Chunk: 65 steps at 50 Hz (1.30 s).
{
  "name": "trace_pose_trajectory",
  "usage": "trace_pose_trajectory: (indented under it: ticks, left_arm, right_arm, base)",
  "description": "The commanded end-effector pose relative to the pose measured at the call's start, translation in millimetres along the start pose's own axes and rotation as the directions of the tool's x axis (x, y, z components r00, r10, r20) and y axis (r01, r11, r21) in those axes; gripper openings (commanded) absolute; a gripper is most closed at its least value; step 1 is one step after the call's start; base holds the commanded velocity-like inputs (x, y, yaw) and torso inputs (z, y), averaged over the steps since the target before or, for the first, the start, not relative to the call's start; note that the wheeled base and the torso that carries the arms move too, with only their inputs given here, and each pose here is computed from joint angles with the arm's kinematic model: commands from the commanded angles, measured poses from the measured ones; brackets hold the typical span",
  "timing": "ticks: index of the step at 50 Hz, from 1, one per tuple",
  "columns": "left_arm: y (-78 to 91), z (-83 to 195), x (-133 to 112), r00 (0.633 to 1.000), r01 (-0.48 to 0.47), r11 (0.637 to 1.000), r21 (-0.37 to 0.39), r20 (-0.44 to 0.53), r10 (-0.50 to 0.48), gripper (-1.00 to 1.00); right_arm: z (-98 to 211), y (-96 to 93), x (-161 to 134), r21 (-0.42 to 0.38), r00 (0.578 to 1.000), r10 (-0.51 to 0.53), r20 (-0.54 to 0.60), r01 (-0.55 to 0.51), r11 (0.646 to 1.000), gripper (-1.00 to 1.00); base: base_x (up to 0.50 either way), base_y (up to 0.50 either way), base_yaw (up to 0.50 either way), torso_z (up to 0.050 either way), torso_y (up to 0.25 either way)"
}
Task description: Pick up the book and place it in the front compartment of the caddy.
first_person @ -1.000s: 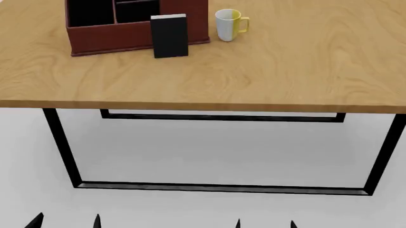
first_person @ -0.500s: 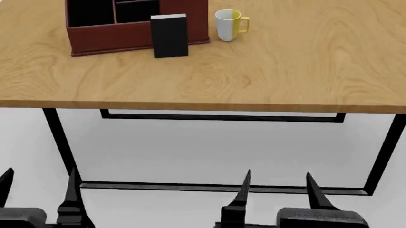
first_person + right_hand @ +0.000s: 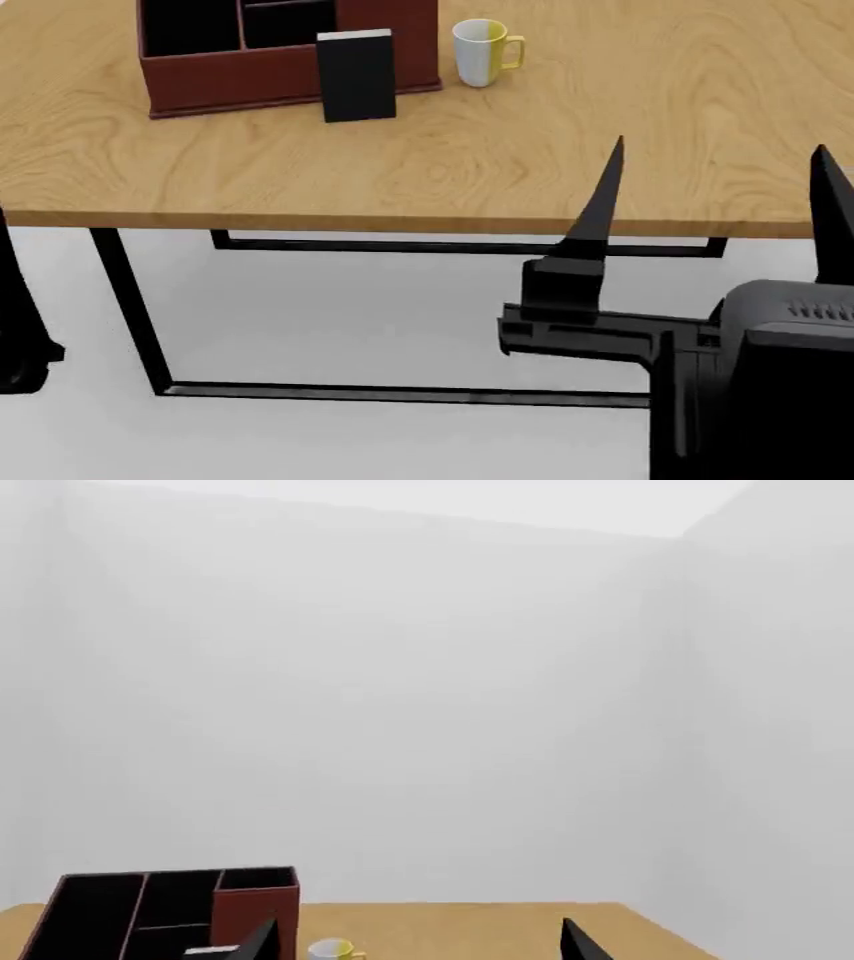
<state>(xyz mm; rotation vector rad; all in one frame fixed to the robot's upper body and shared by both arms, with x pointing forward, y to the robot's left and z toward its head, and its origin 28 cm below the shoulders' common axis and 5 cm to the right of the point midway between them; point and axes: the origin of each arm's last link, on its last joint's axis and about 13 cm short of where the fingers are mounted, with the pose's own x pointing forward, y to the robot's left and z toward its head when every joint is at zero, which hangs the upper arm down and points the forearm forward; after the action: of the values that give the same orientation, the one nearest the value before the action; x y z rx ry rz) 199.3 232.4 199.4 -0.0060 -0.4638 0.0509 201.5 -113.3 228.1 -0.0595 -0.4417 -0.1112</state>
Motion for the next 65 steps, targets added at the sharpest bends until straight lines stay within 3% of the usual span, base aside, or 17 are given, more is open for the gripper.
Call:
trace_pose_trajectory:
  ticks: [1, 21, 65]
  left_arm:
    - [-3.4, 35.3, -14.4, 0.996, 0.026, 0.999, 0.03, 0.088, -0.028, 1.0]
    - [-3.3, 42.0, -25.4, 0.994, 0.019, 1.0, 0.019, 0.103, -0.021, 1.0]
    - [-4.3, 42.6, -22.3, 0.993, 0.03, 0.999, 0.018, 0.118, -0.032, 1.0]
  right_arm:
    - [38.4, -5.6, -27.9, -0.094, 1.0, -0.021, 0.002, 0.021, 0.995, 1.0]
    - [45.2, 0.0, -33.3, -0.095, 1.0, -0.026, 0.016, 0.028, 0.995, 1.0]
    - [41.8, 9.4, -23.4, -0.087, 1.0, -0.001, 0.01, 0.002, 0.996, 1.0]
  base:
    - [0.0, 0.0, 0.0, 0.0, 0.0]
    - [0.05, 0.0, 0.0, 0.0, 0.0]
    - [0.32, 0.09, 0.0, 0.0, 0.001]
